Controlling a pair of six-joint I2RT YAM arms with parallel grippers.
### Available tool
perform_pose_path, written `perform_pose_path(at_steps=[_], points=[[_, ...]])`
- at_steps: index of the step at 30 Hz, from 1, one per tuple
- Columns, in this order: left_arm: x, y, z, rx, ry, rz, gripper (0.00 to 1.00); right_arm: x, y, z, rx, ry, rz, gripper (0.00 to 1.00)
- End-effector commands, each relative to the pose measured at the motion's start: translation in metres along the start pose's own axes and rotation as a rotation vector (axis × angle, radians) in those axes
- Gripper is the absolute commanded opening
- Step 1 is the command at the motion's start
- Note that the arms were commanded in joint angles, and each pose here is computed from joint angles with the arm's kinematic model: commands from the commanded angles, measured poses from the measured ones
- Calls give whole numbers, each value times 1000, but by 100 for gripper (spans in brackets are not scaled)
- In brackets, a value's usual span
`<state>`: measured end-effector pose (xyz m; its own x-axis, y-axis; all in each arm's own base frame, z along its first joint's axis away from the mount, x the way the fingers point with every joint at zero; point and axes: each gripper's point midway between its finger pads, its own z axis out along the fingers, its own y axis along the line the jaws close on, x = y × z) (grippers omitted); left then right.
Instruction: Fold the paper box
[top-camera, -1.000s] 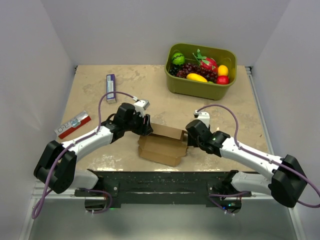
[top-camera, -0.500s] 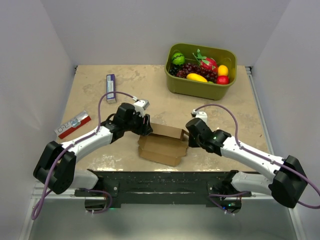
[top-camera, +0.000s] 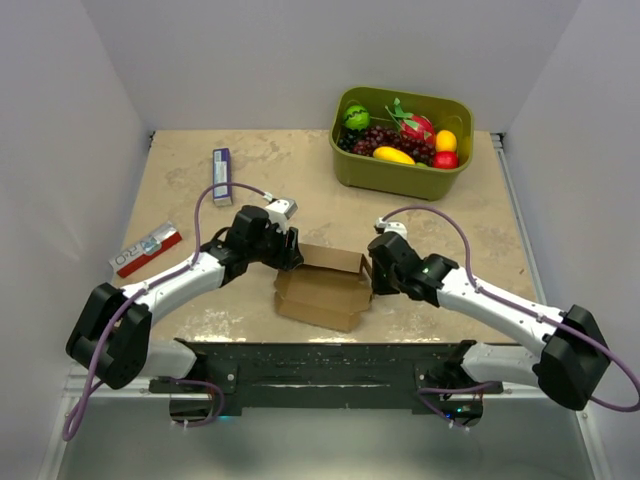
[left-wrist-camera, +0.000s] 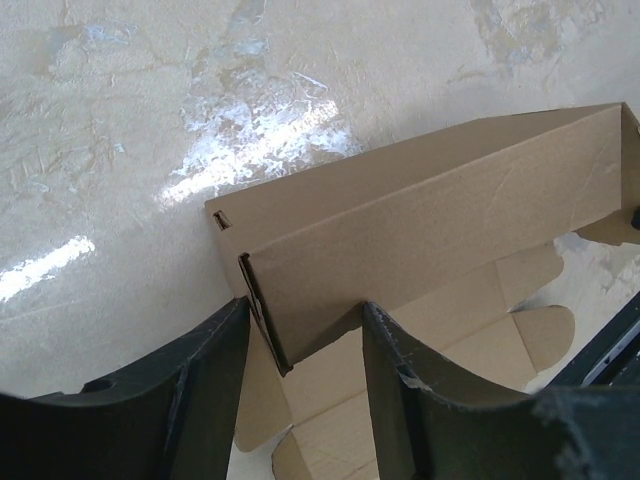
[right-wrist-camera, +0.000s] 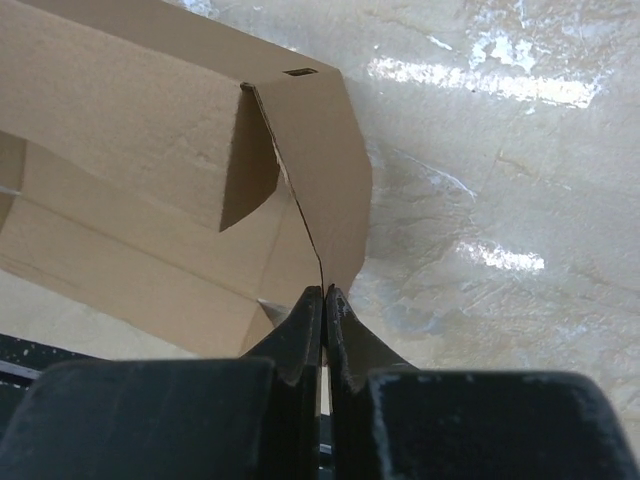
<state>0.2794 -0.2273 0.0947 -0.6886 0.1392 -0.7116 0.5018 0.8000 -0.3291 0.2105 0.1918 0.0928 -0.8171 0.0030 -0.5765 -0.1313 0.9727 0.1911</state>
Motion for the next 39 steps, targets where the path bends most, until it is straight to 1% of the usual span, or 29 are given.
perform_pose_path(at_steps=[1,2,5,8,15,20,24,27,28,29,31,32,34,36,39], points=[[-14,-3,-5,0,-28,46,51,-26,13,-14,-29,-50,-41,0],[-13,-2,-5,-6,-26,51,51,-27,6,-16,5,-47,-59,0],[-14,2,-5,-26,-28,62,50,-34,1,-25,38,-47,-118,0],[-16,2,-5,-31,-33,72,49,-39,2,-27,40,-43,-162,0],[-12,-2,-2,-42,-23,105,48,-9,5,1,38,122,-261,0],[-14,-1,-3,-60,-26,120,48,3,2,6,38,175,-289,0],[-14,0,-3,-64,-25,124,47,2,1,2,43,180,-294,0],[-15,0,-3,-65,-26,123,47,-4,-4,0,78,152,-278,22],[-15,-1,-3,-62,-27,123,47,-2,-7,1,88,151,-272,27],[-16,-1,-3,-60,-28,121,47,-5,-6,0,83,125,-258,36],[-15,-2,-2,-58,-26,120,47,0,-10,4,86,116,-234,50],[-15,-2,-2,-56,-24,120,47,-5,-6,4,64,76,-218,52],[-14,-2,-2,-56,-23,117,47,0,-9,7,61,60,-211,57],[-14,-3,-2,-53,-23,118,47,-4,-7,9,48,26,-190,57],[-15,-3,-3,-52,-24,120,47,2,-11,11,56,30,-181,58]])
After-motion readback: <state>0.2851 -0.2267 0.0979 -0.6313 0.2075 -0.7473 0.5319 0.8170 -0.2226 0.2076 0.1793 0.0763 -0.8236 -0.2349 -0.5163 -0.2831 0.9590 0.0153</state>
